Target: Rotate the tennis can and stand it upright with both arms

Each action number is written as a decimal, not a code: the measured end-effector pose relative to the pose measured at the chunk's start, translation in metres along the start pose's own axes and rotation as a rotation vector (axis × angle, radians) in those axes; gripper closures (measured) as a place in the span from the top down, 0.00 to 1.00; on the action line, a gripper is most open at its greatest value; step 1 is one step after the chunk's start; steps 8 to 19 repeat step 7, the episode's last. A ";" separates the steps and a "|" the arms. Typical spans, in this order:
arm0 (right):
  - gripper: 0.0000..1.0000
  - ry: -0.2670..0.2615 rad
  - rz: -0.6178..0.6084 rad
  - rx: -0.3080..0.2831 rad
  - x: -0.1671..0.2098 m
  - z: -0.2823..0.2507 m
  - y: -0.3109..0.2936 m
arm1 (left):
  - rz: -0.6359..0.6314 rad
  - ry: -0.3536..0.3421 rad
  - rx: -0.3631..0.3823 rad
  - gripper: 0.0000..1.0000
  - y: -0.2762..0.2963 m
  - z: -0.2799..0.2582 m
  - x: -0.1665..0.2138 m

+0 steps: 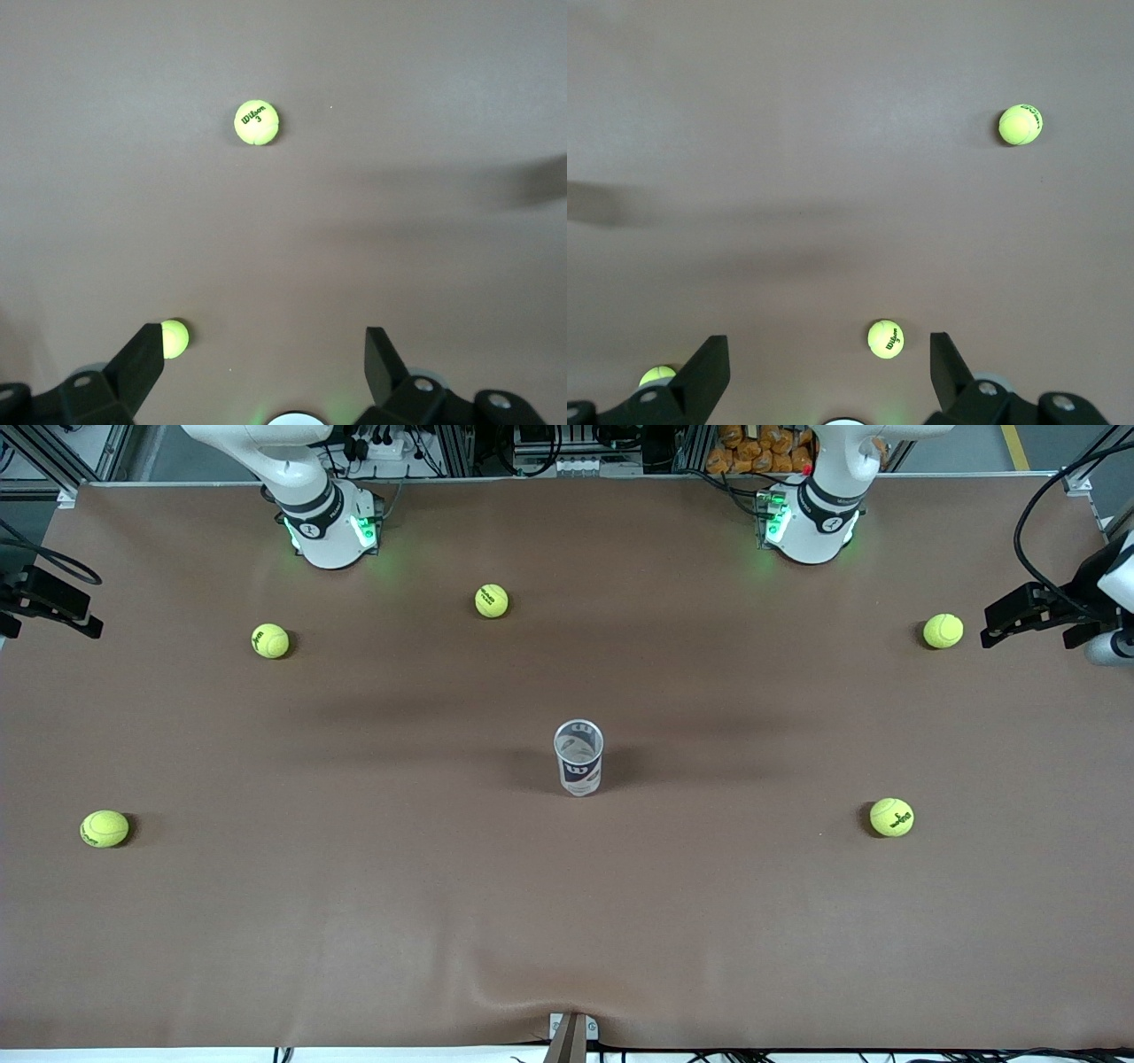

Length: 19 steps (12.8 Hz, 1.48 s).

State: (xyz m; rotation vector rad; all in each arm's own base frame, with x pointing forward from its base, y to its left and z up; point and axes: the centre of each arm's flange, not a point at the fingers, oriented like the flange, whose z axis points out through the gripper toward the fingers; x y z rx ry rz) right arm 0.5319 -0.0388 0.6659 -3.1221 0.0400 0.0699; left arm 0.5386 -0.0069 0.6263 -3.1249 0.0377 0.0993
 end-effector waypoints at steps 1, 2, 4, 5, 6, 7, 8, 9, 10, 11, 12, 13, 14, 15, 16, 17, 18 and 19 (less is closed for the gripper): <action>1.00 0.000 0.000 0.000 0.000 0.000 0.000 | 0.001 0.001 0.000 1.00 0.001 0.000 0.000; 1.00 0.000 0.000 0.000 0.000 0.000 0.000 | 0.003 0.004 0.000 1.00 0.002 -0.002 0.000; 1.00 0.000 0.000 0.000 0.000 0.000 0.000 | 0.000 0.007 -0.013 1.00 0.004 -0.003 0.000; 1.00 0.000 0.000 0.000 0.000 0.000 0.000 | -0.012 0.008 -0.015 1.00 0.004 -0.004 0.000; 1.00 0.000 0.000 0.000 0.000 0.000 0.000 | -0.024 0.008 -0.016 1.00 0.004 -0.004 0.000; 1.00 0.000 0.000 0.000 0.000 0.000 0.000 | -0.027 0.008 -0.016 1.00 0.004 -0.004 0.000; 1.00 0.000 0.000 0.000 0.000 0.000 0.000 | -0.027 0.008 -0.016 1.00 0.004 -0.004 0.000; 1.00 0.000 0.000 0.000 0.000 0.000 0.000 | -0.027 0.008 -0.016 1.00 0.004 -0.004 0.000; 1.00 0.000 0.000 0.000 0.000 0.000 0.000 | -0.027 0.008 -0.016 1.00 0.004 -0.004 0.000; 1.00 0.000 0.000 0.000 0.000 0.000 0.000 | -0.027 0.008 -0.016 1.00 0.004 -0.004 0.000; 1.00 0.000 0.000 0.000 0.000 0.000 0.000 | -0.027 0.008 -0.016 1.00 0.004 -0.004 0.000; 1.00 0.000 0.000 0.000 0.000 0.000 0.000 | -0.027 0.008 -0.016 1.00 0.004 -0.004 0.000; 1.00 0.000 0.000 0.000 0.000 0.000 0.000 | -0.027 0.008 -0.016 1.00 0.004 -0.004 0.000; 1.00 0.000 0.000 0.000 0.000 0.000 0.000 | -0.027 0.008 -0.016 1.00 0.004 -0.004 0.000; 1.00 0.000 0.000 0.000 0.000 0.000 0.000 | -0.027 0.008 -0.016 1.00 0.004 -0.004 0.000; 1.00 0.000 0.000 0.000 0.000 0.000 0.000 | -0.027 0.008 -0.016 1.00 0.004 -0.004 0.000; 1.00 0.000 0.000 0.000 0.000 0.000 0.000 | -0.027 0.008 -0.016 1.00 0.004 -0.004 0.000; 1.00 0.000 0.000 0.000 0.000 0.000 0.000 | -0.027 0.008 -0.016 1.00 0.004 -0.004 0.000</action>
